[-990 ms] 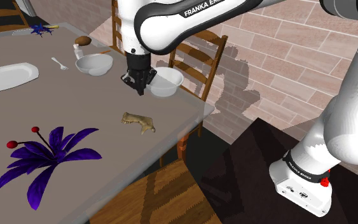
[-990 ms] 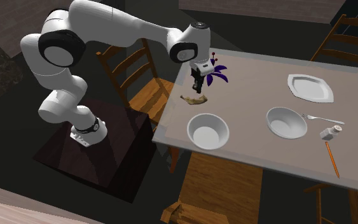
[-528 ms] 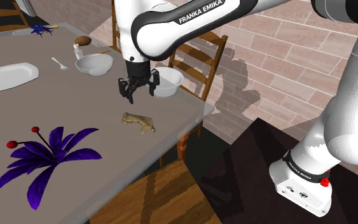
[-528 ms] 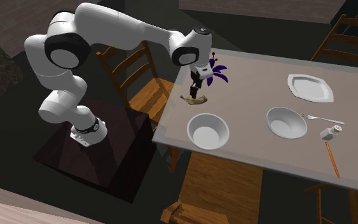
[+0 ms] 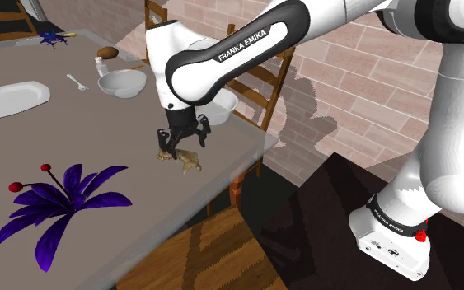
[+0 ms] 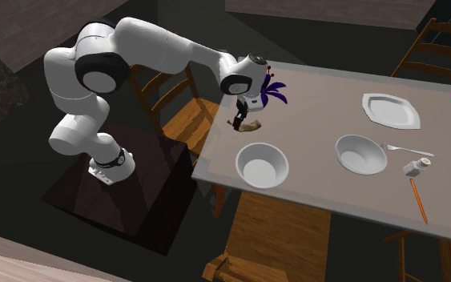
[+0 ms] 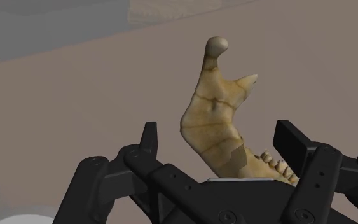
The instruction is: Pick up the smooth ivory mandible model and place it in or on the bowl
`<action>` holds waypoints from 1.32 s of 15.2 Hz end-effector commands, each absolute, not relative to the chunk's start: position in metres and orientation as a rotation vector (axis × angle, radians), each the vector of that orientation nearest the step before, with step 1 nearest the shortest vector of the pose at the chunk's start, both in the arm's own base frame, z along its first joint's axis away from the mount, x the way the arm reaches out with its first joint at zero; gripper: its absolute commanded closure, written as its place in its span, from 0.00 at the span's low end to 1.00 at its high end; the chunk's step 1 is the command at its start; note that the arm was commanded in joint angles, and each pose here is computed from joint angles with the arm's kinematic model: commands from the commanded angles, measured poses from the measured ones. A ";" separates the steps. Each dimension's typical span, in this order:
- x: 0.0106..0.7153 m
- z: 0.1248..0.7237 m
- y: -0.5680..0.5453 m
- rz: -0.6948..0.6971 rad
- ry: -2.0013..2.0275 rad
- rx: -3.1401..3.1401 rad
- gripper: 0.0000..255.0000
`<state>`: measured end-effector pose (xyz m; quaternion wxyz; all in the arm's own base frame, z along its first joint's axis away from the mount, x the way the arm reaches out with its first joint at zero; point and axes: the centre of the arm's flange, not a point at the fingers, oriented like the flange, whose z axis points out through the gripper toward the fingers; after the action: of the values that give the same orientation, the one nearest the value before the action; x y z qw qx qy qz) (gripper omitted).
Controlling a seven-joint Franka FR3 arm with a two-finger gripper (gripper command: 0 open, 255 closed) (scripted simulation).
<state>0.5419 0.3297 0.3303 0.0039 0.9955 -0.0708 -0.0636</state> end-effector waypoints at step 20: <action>0.540 0.308 0.329 -0.201 -0.223 3.119 1.00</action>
<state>0.5396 0.3294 0.3080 0.0039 0.9954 -0.0711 -0.0643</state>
